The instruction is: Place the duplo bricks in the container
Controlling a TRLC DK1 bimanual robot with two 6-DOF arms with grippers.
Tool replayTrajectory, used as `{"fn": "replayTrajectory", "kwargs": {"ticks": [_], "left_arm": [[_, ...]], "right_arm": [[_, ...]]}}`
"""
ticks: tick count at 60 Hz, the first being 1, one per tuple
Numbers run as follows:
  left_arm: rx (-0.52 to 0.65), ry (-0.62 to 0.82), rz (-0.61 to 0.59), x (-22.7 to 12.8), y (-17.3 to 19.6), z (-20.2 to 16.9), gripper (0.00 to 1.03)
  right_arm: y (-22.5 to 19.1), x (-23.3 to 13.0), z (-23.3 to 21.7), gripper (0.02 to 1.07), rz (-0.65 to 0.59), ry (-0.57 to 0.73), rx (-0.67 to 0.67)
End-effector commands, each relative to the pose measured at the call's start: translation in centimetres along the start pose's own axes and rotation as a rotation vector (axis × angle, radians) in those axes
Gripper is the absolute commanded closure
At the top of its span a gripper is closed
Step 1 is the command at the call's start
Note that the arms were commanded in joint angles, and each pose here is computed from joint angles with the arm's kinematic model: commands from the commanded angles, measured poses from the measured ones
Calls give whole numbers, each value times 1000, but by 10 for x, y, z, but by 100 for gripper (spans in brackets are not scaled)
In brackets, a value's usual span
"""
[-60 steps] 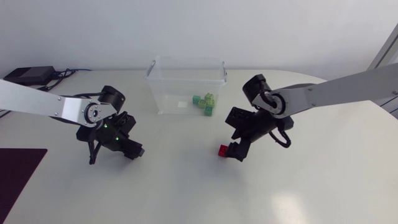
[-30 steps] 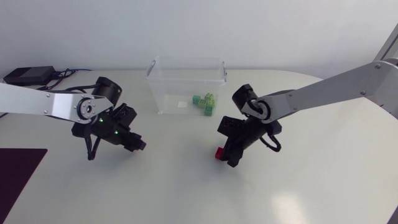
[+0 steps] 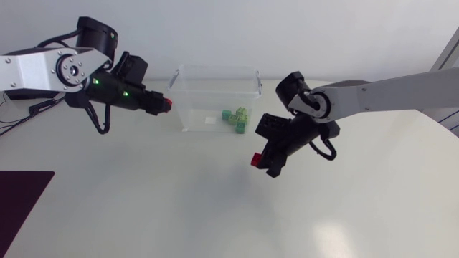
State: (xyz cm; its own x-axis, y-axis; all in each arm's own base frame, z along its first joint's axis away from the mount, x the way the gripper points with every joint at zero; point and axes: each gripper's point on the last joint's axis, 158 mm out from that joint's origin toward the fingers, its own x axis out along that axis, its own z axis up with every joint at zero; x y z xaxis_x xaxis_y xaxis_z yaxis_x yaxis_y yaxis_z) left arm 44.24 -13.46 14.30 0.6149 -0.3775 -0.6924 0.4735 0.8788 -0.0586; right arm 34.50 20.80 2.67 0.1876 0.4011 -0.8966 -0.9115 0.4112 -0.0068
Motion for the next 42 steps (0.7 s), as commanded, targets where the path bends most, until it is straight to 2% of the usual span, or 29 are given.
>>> {"fn": "replayTrajectory", "kwargs": {"ticks": [1, 10, 22, 29, 32, 35, 38, 42], "left_arm": [[-23, -61, -6, -1, 2, 28, 85], [-32, -133, -9, 12, 3, 63, 84], [-20, -171, -20, 44, 2, 88, 84], [-31, -188, -11, 59, 10, 98, 77], [-38, -194, 15, 64, 18, 102, 58], [-37, -202, 30, 69, 22, 104, 24], [-31, -215, 43, 71, 24, 107, 3], [-31, -241, 69, 69, 30, 112, 3]], "right_arm": [[-11, -19, 17, 80, -40, -38, 21], [-25, -44, 45, 80, -83, -98, 53], [-44, -72, 81, 80, -139, -181, 82], [-55, -83, 96, 80, -163, -218, 103], [-59, -85, 99, 80, -169, -227, 113], [-63, -86, 103, 80, -176, -235, 120], [-66, -87, 107, 80, -181, -244, 126], [-74, -90, 112, 80, -194, -259, 135]]}}
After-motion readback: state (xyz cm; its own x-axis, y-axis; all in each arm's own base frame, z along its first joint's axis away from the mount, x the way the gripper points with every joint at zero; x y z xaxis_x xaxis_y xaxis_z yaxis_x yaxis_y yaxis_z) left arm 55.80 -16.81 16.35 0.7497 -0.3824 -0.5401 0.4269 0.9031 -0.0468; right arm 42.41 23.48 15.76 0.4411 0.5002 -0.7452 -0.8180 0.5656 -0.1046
